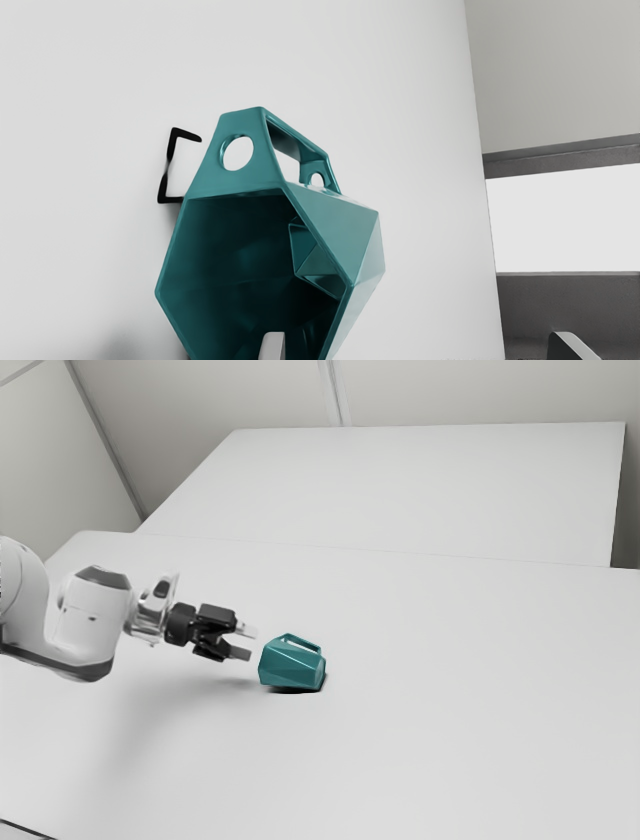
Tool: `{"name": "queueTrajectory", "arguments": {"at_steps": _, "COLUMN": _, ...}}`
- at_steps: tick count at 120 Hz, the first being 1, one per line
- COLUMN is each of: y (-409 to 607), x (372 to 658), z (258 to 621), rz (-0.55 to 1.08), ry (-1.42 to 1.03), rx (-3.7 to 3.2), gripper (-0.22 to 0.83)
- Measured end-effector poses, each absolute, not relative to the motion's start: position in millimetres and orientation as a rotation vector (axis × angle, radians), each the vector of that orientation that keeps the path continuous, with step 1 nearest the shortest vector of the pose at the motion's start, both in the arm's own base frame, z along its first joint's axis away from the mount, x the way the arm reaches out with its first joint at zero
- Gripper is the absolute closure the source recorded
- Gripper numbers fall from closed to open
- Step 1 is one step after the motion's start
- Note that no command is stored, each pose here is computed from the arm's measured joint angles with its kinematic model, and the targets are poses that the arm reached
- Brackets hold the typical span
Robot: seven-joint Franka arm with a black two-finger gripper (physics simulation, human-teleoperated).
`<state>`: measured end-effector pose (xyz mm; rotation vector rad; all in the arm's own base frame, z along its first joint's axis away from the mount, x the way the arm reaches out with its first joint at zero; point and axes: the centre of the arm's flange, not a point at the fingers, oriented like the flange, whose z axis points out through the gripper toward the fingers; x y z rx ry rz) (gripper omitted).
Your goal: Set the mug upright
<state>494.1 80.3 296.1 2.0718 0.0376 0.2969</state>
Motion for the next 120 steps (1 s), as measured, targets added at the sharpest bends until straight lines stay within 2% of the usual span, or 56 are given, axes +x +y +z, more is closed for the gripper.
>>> {"name": "queueTrajectory", "arguments": {"at_steps": 83, "y": 48.9, "x": 522.3, "z": 262.0, "rz": 0.304, "ry": -0.073, "rx": 2.016, "gripper": 0.06}}
{"name": "queueTrajectory", "arguments": {"at_steps": 96, "y": 43.2, "x": 525.5, "z": 259.4, "rz": 0.306, "ry": -0.082, "rx": 2.007, "gripper": 0.13}}
{"name": "queueTrajectory", "arguments": {"at_steps": 120, "y": 36.7, "x": 528.3, "z": 256.6, "rz": 0.314, "ry": -0.088, "rx": 1.993, "gripper": 0.34}}
